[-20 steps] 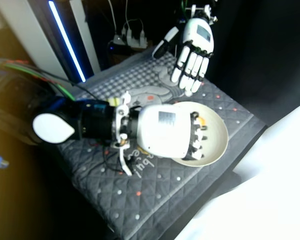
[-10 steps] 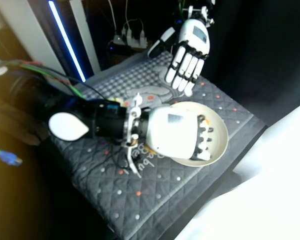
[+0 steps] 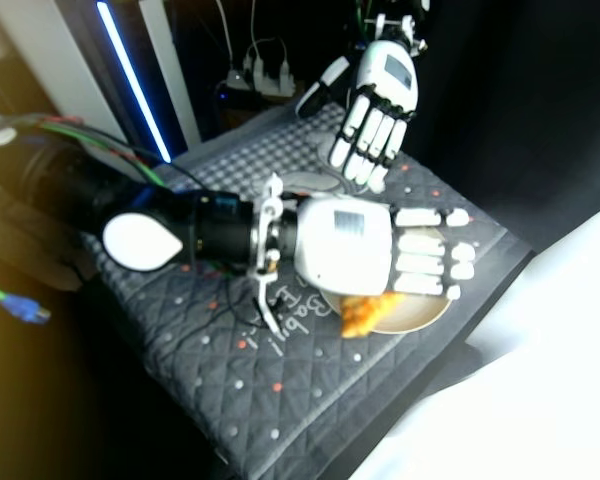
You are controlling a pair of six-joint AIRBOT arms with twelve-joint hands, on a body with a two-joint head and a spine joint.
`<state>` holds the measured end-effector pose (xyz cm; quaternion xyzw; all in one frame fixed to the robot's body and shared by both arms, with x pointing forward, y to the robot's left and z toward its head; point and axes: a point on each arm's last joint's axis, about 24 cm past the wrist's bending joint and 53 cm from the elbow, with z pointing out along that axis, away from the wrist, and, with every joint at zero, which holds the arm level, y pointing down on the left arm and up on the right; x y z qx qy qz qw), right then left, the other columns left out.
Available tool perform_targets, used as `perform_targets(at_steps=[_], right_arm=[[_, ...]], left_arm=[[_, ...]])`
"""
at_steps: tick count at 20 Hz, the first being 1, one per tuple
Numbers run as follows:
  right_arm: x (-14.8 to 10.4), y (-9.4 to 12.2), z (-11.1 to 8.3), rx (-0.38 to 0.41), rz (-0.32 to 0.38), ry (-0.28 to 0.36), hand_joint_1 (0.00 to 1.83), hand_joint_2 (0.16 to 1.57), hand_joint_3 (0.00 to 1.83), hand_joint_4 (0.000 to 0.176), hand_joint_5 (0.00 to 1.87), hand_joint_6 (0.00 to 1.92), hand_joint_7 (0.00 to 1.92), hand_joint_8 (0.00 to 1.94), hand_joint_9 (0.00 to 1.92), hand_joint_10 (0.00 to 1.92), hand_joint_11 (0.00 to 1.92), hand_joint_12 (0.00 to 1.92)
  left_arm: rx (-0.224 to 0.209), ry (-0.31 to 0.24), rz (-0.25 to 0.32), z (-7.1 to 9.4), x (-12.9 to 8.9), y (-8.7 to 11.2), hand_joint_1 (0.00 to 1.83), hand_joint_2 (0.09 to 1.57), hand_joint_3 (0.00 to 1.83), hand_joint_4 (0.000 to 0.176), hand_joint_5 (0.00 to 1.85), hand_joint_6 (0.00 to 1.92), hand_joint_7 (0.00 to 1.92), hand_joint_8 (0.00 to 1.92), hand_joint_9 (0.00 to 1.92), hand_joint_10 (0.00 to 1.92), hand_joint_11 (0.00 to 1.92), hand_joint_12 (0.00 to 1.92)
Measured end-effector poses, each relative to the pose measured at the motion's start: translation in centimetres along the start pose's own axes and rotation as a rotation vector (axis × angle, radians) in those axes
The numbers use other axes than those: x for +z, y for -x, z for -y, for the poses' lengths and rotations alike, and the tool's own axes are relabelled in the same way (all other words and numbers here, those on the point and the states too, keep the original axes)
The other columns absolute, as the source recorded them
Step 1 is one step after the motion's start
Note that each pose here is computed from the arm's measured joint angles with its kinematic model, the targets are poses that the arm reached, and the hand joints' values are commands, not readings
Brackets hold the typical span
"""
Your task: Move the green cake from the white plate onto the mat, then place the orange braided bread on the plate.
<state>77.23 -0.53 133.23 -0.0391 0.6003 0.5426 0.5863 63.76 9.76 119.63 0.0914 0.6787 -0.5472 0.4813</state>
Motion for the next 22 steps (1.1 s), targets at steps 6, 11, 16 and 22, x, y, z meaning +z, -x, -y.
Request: perform_targets(at_steps=[6, 11, 16, 22], right_arm=[[-4.0, 2.7, -3.1, -0.047, 0.034, 0.128, 0.61, 0.64, 0.00, 0.112, 0.00, 0.00, 0.00, 0.00, 0.00, 0.00, 0.00, 0.51], [-6.3, 2.8, -6.8, -0.098, 0.043, 0.228, 0.48, 0.68, 0.00, 0.070, 0.03, 0.00, 0.08, 0.01, 0.10, 0.01, 0.00, 0.52], [-8.8, 4.1, -8.2, -0.113, 0.066, 0.275, 0.57, 0.65, 0.01, 0.083, 0.23, 0.00, 0.26, 0.00, 0.30, 0.00, 0.00, 0.83], [-11.7, 3.7, -10.9, -0.308, 0.079, 0.312, 0.23, 0.85, 0.00, 0.092, 0.05, 0.00, 0.04, 0.00, 0.00, 0.00, 0.00, 0.21]], left_arm=[[-0.012, 0.019, 0.012, -0.2, -1.0, 0.6, 0.80, 0.83, 0.00, 0.055, 0.22, 0.00, 0.28, 0.00, 0.36, 0.00, 0.19, 0.41], [-0.024, 0.029, 0.035, -0.3, -2.0, 1.5, 0.90, 0.81, 0.00, 0.050, 0.23, 0.00, 0.32, 0.00, 0.34, 0.00, 0.18, 0.43], [-0.006, 0.023, 0.045, 0.2, -2.5, 2.0, 0.84, 0.75, 0.00, 0.037, 0.25, 0.00, 0.39, 0.00, 0.38, 0.00, 0.12, 0.66], [0.015, 0.020, 0.100, 0.6, -3.3, 3.8, 0.87, 0.76, 0.00, 0.061, 0.29, 0.00, 0.40, 0.00, 0.41, 0.00, 0.19, 0.41]])
